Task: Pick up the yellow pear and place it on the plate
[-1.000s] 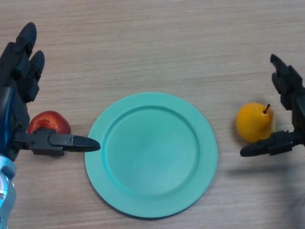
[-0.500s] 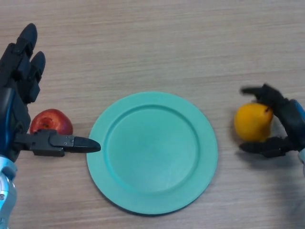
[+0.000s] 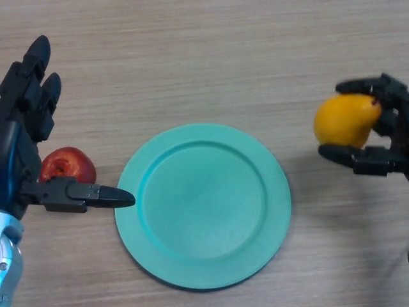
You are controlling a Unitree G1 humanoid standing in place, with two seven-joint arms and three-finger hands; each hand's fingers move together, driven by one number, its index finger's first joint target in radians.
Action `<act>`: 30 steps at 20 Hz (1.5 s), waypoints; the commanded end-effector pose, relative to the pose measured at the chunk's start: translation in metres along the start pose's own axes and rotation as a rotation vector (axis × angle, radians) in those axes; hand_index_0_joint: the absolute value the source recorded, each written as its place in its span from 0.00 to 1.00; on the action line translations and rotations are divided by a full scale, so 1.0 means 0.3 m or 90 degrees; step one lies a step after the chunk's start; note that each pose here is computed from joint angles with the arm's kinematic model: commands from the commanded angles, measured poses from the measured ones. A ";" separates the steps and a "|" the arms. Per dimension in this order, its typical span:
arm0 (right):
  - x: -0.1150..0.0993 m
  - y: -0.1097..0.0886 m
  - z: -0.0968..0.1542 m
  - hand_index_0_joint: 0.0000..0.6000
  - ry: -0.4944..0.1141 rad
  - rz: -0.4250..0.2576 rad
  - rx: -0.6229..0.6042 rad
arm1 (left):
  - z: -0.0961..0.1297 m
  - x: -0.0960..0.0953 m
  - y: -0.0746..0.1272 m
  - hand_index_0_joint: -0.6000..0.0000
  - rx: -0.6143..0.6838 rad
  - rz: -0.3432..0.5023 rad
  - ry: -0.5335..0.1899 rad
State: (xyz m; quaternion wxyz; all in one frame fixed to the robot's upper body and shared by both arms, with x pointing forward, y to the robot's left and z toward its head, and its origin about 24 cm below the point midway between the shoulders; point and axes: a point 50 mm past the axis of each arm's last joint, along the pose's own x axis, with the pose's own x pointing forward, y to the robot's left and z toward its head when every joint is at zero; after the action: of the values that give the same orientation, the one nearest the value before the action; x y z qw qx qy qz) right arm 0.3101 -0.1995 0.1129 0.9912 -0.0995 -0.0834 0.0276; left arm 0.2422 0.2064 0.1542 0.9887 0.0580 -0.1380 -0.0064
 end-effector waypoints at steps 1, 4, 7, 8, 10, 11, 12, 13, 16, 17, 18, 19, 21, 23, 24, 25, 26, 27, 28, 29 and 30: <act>-0.008 0.028 0.141 1.00 -0.147 0.004 -0.015 | 0.113 0.000 0.032 1.00 0.036 0.024 -0.142; -0.042 0.132 0.163 1.00 -0.182 0.059 -0.034 | 0.112 -0.002 0.035 1.00 0.028 0.025 -0.142; -0.079 0.262 0.123 1.00 -0.184 0.118 -0.070 | 0.105 0.008 0.039 1.00 0.029 0.041 -0.138; -0.085 0.274 0.115 1.00 -0.181 0.124 -0.067 | 0.106 0.010 0.038 1.00 0.032 0.041 -0.138; -0.095 0.313 0.076 1.00 -0.166 0.131 -0.083 | 0.104 0.013 0.033 1.00 0.034 0.041 -0.138; -0.097 0.331 0.051 1.00 -0.154 0.128 -0.092 | 0.104 0.016 0.033 1.00 0.033 0.040 -0.140; -0.097 0.336 0.046 1.00 -0.152 0.127 -0.093 | 0.104 0.016 0.033 1.00 0.033 0.039 -0.140; -0.095 0.346 0.031 1.00 -0.146 0.123 -0.093 | 0.100 0.018 0.033 1.00 0.034 0.038 -0.139; -0.096 0.354 0.006 1.00 -0.122 0.131 -0.112 | 0.094 0.020 0.034 1.00 0.032 0.039 -0.137; -0.088 0.354 0.000 1.00 -0.114 0.132 -0.122 | 0.090 0.018 0.036 1.00 0.034 0.038 -0.133; -0.085 0.354 -0.002 1.00 -0.112 0.130 -0.123 | 0.090 0.019 0.038 1.00 0.035 0.039 -0.133; -0.079 0.351 -0.004 0.92 -0.122 0.129 -0.152 | 0.089 0.019 0.039 1.00 0.035 0.041 -0.132; -0.074 0.347 -0.001 0.50 -0.125 0.126 -0.157 | 0.087 0.019 0.039 1.00 0.037 0.041 -0.132; -0.059 0.331 0.014 0.09 -0.129 0.118 -0.156 | 0.084 0.021 0.040 1.00 0.037 0.039 -0.127; -0.054 0.324 0.020 0.00 -0.130 0.115 -0.155 | 0.084 0.022 0.041 1.00 0.036 0.038 -0.125; -0.050 0.314 0.028 0.00 -0.130 0.114 -0.146 | 0.087 0.026 0.041 1.00 0.036 0.036 -0.124; -0.049 0.311 0.030 0.00 -0.129 0.114 -0.144 | 0.087 0.027 0.041 1.00 0.038 0.035 -0.124; -0.044 0.303 0.041 0.00 -0.132 0.114 -0.143 | 0.089 0.033 0.040 1.00 0.037 0.035 -0.126; -0.041 0.300 0.045 0.00 -0.134 0.115 -0.143 | 0.091 0.035 0.041 1.00 0.037 0.036 -0.127; -0.039 0.294 0.053 0.00 -0.139 0.116 -0.146 | 0.091 0.038 0.042 1.00 0.037 0.038 -0.130; -0.042 0.288 0.059 0.00 -0.142 0.117 -0.145 | 0.091 0.039 0.041 1.00 0.040 0.039 -0.133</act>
State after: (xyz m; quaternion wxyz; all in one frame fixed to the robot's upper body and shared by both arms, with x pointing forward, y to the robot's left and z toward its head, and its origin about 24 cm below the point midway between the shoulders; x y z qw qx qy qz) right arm 0.2876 -0.1088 0.0752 0.9570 -0.2380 -0.0894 0.1394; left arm 0.2540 0.2076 0.1485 0.9910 0.0523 -0.1236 0.0006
